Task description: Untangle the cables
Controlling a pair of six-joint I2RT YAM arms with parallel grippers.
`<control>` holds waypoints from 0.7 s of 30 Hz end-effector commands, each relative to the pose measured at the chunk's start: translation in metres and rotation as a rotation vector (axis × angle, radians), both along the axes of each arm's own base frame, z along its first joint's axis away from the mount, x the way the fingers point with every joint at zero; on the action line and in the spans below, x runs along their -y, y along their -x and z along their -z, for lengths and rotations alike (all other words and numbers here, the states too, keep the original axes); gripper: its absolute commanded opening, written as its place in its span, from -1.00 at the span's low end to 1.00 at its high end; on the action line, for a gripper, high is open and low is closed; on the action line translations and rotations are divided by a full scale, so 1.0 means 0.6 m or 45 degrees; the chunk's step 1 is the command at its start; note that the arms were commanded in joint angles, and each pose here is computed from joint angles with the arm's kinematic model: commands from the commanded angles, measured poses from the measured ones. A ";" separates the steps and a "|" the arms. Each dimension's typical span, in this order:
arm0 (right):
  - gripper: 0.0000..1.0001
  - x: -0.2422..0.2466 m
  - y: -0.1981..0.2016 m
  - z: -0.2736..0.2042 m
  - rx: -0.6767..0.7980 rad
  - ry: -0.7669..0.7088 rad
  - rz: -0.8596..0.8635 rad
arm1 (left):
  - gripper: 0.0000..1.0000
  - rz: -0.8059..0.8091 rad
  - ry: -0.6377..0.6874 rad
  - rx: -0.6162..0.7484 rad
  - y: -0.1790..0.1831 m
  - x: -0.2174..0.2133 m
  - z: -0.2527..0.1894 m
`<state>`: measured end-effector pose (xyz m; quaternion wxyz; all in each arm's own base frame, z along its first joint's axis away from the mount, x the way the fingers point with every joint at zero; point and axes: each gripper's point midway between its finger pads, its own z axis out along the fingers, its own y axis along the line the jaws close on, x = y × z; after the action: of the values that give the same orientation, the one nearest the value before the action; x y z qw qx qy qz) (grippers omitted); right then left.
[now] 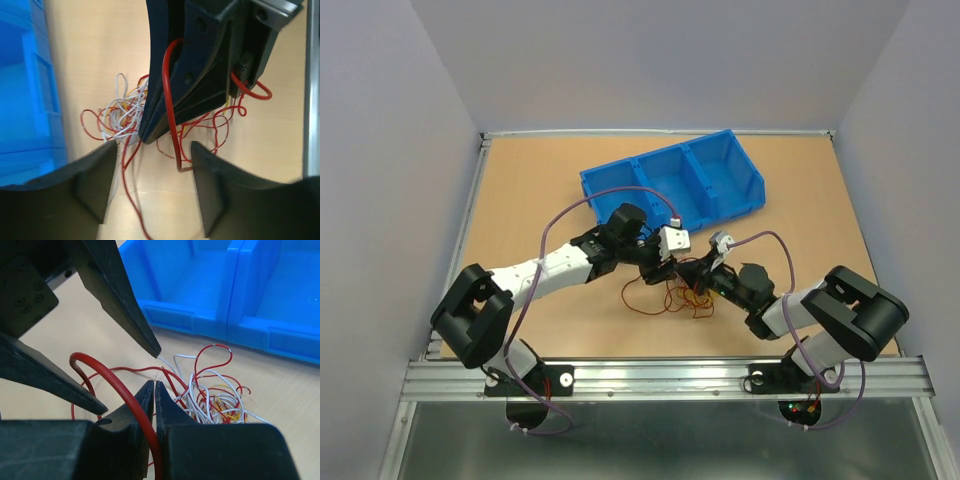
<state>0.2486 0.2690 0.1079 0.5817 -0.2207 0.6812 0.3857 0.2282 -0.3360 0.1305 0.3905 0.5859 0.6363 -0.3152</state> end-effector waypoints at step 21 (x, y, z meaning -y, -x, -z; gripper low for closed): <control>0.48 -0.015 0.013 -0.115 0.301 -0.219 -0.084 | -1.00 -0.125 0.139 0.178 -0.030 0.013 -0.100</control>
<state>0.2423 0.2727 0.1031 0.5703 -0.2371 0.6805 0.3942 0.2477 -0.3430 0.1681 0.4480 0.5594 0.6368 -0.2846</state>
